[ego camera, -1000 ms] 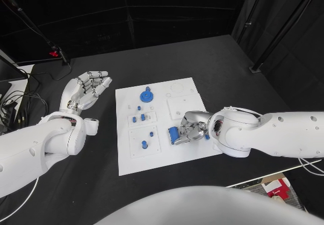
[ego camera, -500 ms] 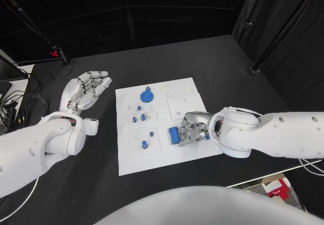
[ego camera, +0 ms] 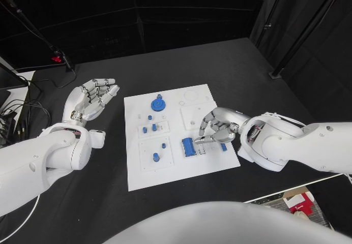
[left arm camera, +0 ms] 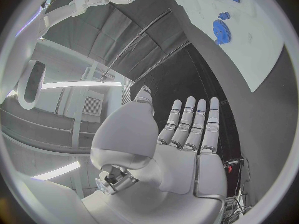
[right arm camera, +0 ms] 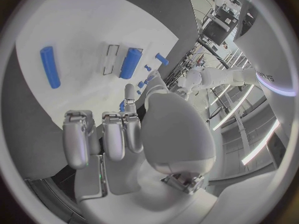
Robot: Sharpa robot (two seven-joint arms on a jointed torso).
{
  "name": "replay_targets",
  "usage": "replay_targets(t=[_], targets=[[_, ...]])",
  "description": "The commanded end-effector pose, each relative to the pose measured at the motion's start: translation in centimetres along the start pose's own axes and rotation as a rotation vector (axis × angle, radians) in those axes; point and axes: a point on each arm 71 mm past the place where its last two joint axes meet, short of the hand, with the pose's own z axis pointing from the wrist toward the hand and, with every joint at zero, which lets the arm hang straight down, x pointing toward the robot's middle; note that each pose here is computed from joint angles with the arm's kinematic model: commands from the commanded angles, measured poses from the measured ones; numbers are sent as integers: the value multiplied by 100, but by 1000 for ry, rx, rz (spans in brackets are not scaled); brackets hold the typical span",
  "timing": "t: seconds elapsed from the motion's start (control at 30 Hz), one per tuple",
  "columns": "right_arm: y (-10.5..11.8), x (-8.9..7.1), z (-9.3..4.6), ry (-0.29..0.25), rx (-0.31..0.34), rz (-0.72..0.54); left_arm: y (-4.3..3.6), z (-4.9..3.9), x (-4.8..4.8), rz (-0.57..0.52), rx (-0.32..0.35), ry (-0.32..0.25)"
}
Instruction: Assemble the parts on the task board
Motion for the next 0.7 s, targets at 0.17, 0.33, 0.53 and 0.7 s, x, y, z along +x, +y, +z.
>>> replay_targets(t=[0.17, 0.33, 0.53, 0.7], targets=[[-281, -120, -94, 15, 99, 47, -18, 11, 16, -5, 13, 4], [-432, -142, -137, 60, 186, -57, -19, 11, 17, -5, 14, 4], [-514, -172, -200, 73, 265, -189, -17, 10, 13, -4, 13, 3], [-529, -170, -226, 89, 307, -276, -16, 11, 14, -4, 13, 3]])
